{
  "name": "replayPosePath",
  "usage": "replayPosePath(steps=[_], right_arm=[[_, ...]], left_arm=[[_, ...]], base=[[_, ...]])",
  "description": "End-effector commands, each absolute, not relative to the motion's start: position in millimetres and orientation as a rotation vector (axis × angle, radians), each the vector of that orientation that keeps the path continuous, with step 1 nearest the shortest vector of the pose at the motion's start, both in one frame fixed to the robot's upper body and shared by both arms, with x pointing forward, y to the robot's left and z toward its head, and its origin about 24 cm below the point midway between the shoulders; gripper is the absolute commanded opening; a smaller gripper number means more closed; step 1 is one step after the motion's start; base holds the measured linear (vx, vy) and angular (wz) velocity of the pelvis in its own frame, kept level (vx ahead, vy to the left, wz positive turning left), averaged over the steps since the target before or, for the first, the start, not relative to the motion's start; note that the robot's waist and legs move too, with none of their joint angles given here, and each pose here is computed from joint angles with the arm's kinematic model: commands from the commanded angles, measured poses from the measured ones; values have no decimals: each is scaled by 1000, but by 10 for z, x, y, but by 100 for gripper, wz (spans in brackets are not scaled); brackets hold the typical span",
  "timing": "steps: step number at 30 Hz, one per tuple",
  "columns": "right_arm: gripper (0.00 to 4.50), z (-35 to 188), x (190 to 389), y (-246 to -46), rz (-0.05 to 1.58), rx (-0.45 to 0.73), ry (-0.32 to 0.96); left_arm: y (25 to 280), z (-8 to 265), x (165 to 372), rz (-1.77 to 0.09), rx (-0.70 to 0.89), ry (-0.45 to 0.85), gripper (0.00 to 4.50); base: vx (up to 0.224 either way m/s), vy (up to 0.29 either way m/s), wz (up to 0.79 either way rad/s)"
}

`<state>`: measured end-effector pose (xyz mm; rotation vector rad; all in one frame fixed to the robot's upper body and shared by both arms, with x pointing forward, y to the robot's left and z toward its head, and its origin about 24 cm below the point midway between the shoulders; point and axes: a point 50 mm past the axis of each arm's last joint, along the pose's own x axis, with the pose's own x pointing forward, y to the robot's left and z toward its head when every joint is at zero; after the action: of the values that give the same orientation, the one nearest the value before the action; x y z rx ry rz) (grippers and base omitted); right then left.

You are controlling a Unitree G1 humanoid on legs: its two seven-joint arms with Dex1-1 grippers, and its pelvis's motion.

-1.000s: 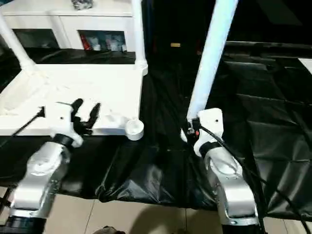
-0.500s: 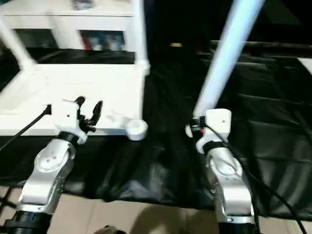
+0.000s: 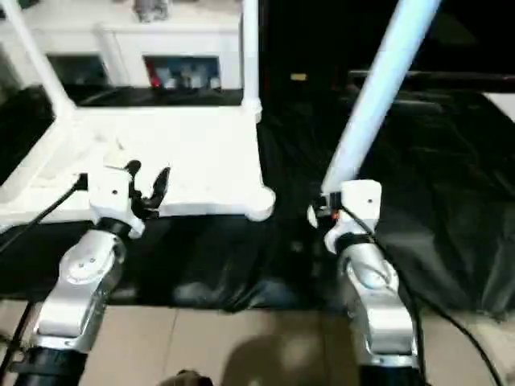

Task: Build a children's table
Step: Pick table leg

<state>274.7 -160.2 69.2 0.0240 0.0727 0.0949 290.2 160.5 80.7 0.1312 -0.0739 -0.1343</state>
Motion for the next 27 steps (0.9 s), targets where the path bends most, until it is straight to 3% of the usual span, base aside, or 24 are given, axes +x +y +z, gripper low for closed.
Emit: replayPosePath(steps=[1,17,23,27], right_arm=[[188,752,2755,-1614,96,23,52],[188,762,2754,-1588,115,130,92],[188,766,2806,-1629,109,187,119],[188,842,2829,-1700,89,279,37]], left_arm=[[1587,833,2924,-133,139,-84,281],[1495,786,2899,-150,187,-50,281],[1506,752,2887,-94,181,-28,281],[1528,781,2900,-61,116,-40,281]], base=[[-87,237,10],[-74,204,-27],[-20,-91,1],[-24,-175,0]])
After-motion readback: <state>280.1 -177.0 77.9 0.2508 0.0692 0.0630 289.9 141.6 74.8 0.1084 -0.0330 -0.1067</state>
